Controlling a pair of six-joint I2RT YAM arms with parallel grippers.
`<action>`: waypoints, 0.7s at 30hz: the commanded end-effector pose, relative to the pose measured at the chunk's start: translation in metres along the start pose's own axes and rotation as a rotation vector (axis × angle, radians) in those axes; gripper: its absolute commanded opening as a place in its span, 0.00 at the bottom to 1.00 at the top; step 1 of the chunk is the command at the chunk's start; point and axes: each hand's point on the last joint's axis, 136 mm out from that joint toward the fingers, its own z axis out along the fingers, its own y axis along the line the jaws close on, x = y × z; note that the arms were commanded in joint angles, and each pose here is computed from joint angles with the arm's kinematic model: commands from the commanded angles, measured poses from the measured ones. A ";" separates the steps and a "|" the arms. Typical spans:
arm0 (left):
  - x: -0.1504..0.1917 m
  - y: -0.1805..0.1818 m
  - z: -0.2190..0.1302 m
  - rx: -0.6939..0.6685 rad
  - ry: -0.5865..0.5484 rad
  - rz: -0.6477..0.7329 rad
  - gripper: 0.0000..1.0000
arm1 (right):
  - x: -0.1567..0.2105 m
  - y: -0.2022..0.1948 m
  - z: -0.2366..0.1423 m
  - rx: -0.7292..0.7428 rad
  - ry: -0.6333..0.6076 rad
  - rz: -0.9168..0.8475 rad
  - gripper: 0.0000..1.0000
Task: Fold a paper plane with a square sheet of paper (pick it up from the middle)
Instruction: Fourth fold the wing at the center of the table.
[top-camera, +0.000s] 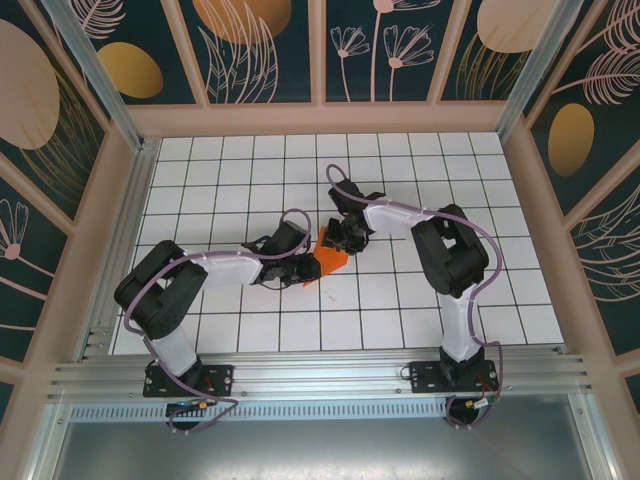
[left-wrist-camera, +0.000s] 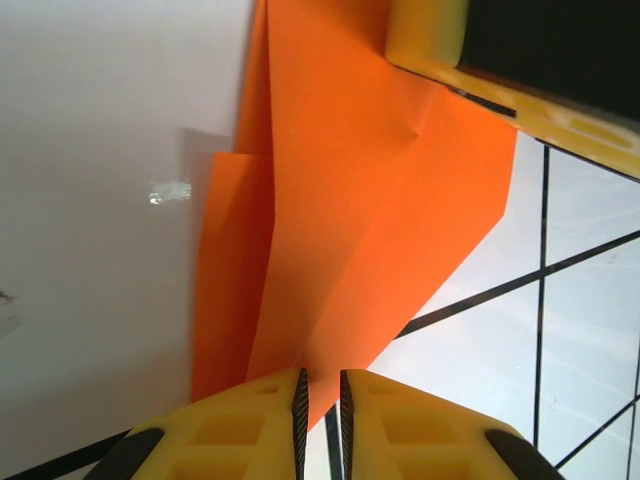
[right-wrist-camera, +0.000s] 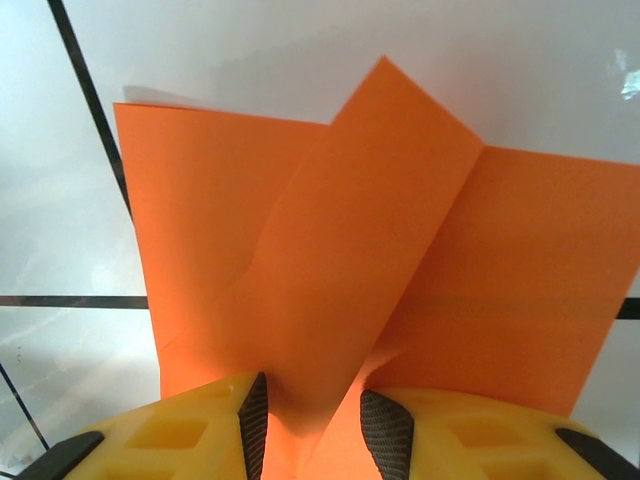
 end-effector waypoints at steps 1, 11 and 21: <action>0.006 0.014 0.000 -0.069 0.020 0.008 0.18 | 0.043 -0.142 0.058 0.504 0.118 0.083 0.39; 0.018 0.025 -0.003 -0.100 0.051 -0.001 0.18 | 0.043 -0.149 0.059 0.543 0.114 0.088 0.38; 0.030 0.026 -0.016 -0.083 0.073 -0.006 0.15 | 0.047 -0.154 0.061 0.562 0.122 0.092 0.38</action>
